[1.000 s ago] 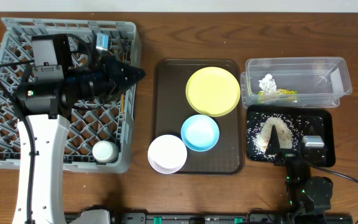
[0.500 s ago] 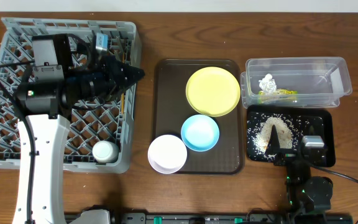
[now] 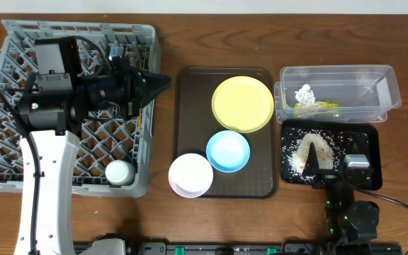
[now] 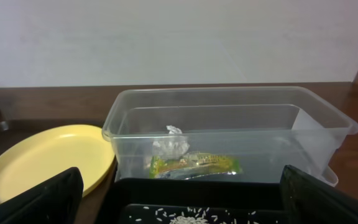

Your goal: Sort waste into correct bins and load items into the dishwasher

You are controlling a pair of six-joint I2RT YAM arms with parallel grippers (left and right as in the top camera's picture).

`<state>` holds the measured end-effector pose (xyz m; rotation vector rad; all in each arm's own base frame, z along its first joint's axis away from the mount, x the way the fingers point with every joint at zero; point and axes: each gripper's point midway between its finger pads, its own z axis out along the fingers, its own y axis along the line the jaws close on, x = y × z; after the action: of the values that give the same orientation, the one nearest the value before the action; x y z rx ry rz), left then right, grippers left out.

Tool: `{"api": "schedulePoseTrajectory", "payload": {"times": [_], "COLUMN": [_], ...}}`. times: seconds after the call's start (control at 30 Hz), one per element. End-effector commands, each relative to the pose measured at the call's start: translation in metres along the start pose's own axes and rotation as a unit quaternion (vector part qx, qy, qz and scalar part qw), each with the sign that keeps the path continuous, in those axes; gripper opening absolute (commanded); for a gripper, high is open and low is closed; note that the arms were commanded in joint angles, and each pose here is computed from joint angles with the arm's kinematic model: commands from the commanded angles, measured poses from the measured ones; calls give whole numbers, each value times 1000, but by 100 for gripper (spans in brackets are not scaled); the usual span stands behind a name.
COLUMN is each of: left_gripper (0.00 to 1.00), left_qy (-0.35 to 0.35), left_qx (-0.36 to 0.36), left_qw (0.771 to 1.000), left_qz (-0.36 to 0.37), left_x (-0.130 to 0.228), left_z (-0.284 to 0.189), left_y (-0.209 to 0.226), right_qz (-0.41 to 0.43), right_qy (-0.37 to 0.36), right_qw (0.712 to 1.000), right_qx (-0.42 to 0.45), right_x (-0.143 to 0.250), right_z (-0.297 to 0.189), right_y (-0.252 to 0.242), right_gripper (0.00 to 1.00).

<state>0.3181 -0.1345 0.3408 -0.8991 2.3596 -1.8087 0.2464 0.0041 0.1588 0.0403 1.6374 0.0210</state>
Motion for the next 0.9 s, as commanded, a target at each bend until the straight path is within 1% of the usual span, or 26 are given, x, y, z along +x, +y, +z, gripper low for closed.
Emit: {"api": "schedulePoseTrajectory", "payload": {"times": [0.0,0.2,0.3,0.47,0.63,0.7,0.87], "left_gripper": [8,8,8,8,8,8,8], "left_qy": [52,63,83,140,171,172,174], "left_qx": [28,39,47,86,112,114,111], "left_qw": [996,996,995,986,974,972,974], "left_qz": [-64,-51,-43,19,101,109,91], "left_x": [17,19,26,43,55,57,57], "left_z": [-1,-2,-3,-11,-18,-19,-19], "left_y": [-14,-20,-24,-47,-63,-64,-64], "right_qz": [5,5,5,5,5,5,5], "right_qy": [-1,-1,-1,-1,-1,-1,-1], "right_qw": [1000,1000,1000,1000,1000,1000,1000], "right_qx": [6,7,6,7,6,7,6], "right_x": [0,0,0,0,0,0,0], "right_z": [0,0,0,0,0,0,0], "right_y": [-3,-3,-3,-3,-3,-3,-3], "right_gripper": [99,99,99,99,99,99,99]}}
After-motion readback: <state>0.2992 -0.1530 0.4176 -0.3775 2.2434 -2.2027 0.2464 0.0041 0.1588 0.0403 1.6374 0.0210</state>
